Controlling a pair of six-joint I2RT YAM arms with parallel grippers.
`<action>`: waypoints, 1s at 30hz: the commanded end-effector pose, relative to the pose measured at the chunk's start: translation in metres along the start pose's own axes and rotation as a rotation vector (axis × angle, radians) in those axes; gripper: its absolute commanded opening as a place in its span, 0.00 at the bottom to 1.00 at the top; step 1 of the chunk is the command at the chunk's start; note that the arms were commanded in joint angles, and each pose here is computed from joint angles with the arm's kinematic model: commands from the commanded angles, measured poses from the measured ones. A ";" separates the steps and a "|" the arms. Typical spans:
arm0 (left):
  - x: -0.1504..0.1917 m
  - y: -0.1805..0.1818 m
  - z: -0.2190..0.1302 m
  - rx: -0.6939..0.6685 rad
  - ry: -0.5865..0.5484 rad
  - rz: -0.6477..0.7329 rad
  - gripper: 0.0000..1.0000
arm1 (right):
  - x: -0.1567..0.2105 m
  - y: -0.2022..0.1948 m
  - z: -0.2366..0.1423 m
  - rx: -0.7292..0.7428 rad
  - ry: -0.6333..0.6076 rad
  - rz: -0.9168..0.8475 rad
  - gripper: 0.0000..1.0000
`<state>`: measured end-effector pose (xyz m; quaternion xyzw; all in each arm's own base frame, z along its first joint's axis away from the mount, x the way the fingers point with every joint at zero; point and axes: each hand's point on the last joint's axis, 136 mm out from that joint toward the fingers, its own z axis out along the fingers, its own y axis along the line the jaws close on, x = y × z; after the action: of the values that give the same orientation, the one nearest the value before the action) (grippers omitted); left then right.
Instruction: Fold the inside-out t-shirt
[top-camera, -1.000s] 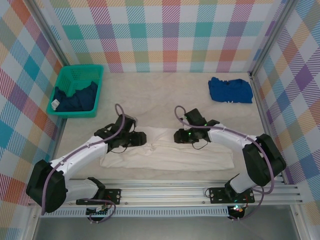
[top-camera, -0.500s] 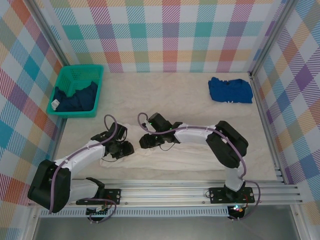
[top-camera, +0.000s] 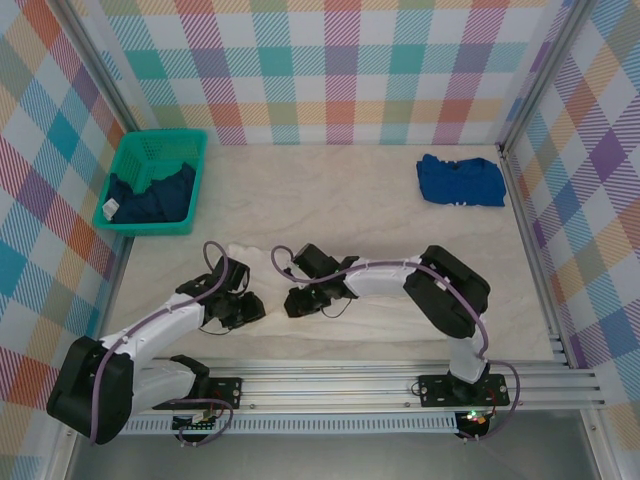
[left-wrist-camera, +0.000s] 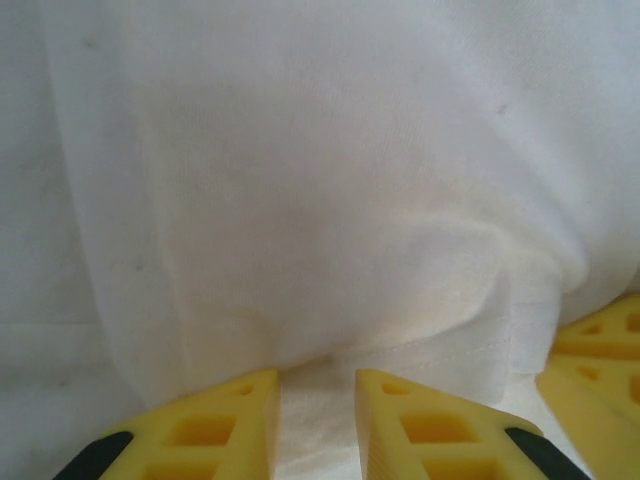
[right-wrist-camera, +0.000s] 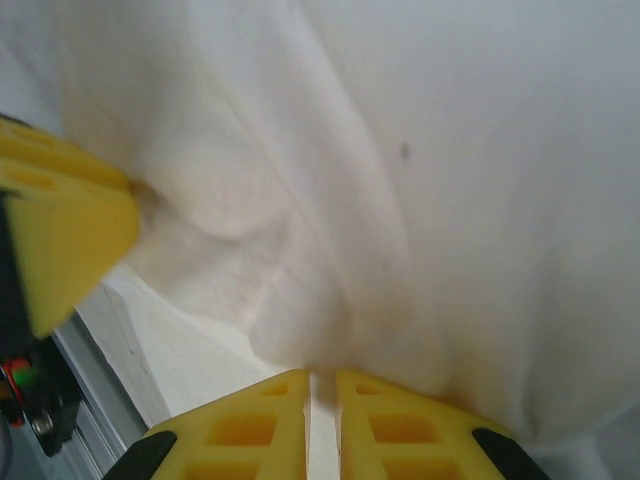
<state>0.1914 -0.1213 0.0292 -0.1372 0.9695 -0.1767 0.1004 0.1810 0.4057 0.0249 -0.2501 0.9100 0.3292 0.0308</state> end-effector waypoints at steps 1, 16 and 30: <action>-0.003 0.009 -0.007 -0.040 -0.034 -0.013 0.26 | 0.014 0.000 -0.004 0.005 0.037 0.010 0.13; -0.107 0.035 -0.058 -0.136 -0.430 -0.096 0.88 | -0.020 0.028 -0.069 -0.028 -0.151 -0.168 0.30; -0.122 0.036 -0.010 -0.165 -0.224 0.012 1.00 | -0.029 -0.005 -0.092 -0.072 -0.205 -0.122 0.35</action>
<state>0.2884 -0.0452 0.0435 -0.1811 0.9598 -0.0691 0.2031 0.2228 0.3561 0.0975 -0.2548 0.8854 0.3643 0.1356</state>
